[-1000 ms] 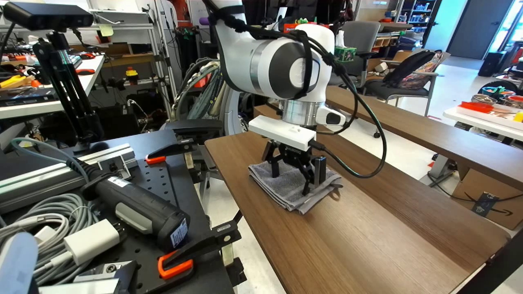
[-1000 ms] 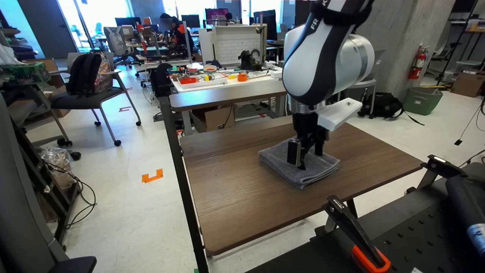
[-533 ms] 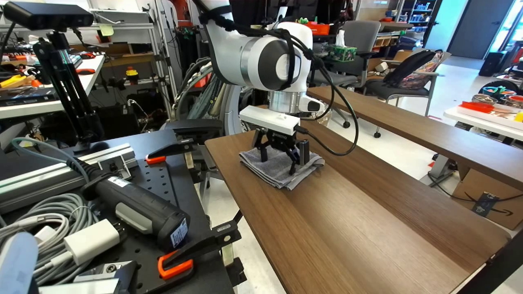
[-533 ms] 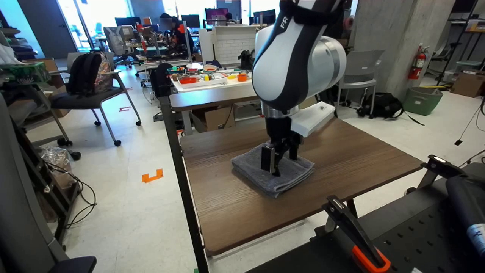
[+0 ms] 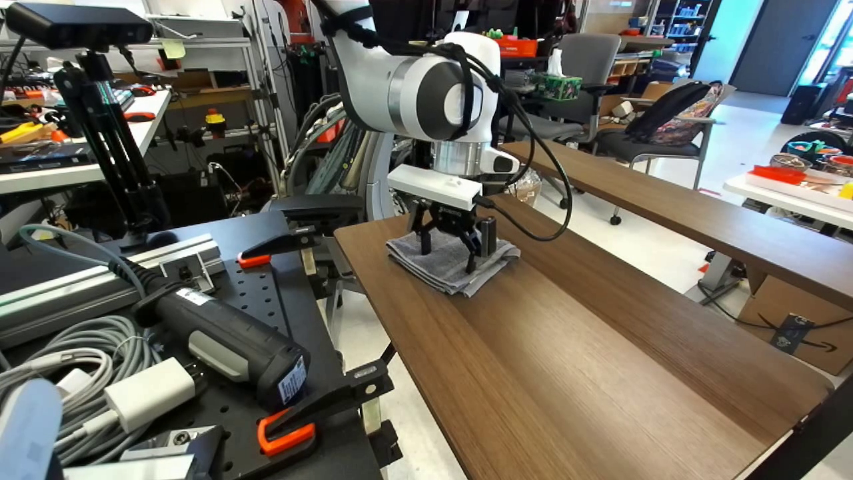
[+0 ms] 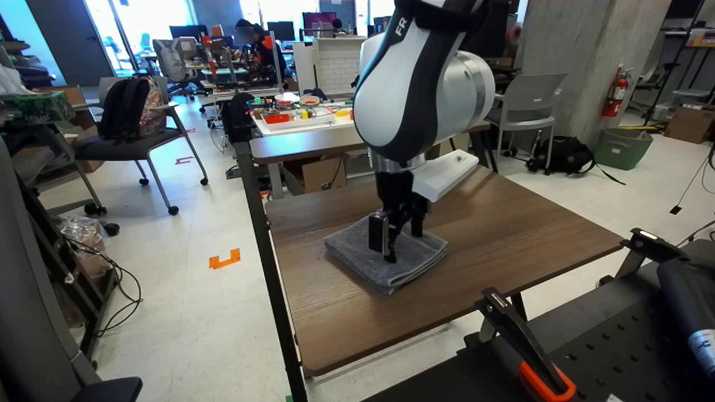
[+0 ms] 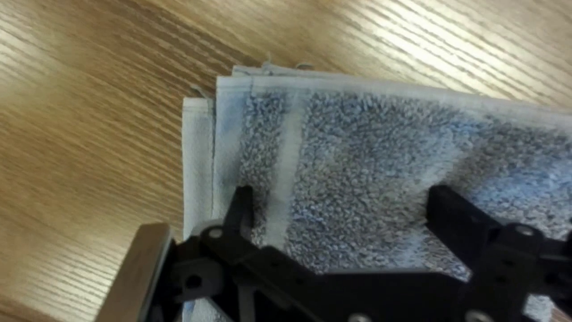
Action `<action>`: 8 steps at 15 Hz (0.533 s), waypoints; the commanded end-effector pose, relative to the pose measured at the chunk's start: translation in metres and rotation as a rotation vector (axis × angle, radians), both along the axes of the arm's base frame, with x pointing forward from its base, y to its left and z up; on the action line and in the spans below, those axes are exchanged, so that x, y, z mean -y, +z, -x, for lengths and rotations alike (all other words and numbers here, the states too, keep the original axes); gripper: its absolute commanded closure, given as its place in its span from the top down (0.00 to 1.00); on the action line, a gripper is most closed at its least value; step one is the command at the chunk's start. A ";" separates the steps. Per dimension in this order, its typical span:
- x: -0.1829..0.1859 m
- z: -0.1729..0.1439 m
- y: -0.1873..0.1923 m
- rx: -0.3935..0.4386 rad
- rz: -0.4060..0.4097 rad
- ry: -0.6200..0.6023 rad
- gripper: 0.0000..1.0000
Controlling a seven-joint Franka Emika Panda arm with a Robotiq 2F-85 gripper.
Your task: Slide the towel to the left
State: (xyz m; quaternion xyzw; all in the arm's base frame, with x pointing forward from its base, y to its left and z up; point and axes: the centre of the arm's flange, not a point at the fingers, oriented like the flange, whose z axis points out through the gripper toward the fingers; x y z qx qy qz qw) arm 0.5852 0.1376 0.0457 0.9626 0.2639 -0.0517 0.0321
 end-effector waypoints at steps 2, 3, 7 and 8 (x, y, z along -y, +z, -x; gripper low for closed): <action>-0.014 0.024 0.054 0.013 -0.064 -0.041 1.00; -0.012 0.030 0.063 0.026 -0.081 -0.042 1.00; -0.016 0.017 0.057 0.021 -0.053 -0.035 1.00; -0.014 0.020 0.060 0.021 -0.052 -0.037 1.00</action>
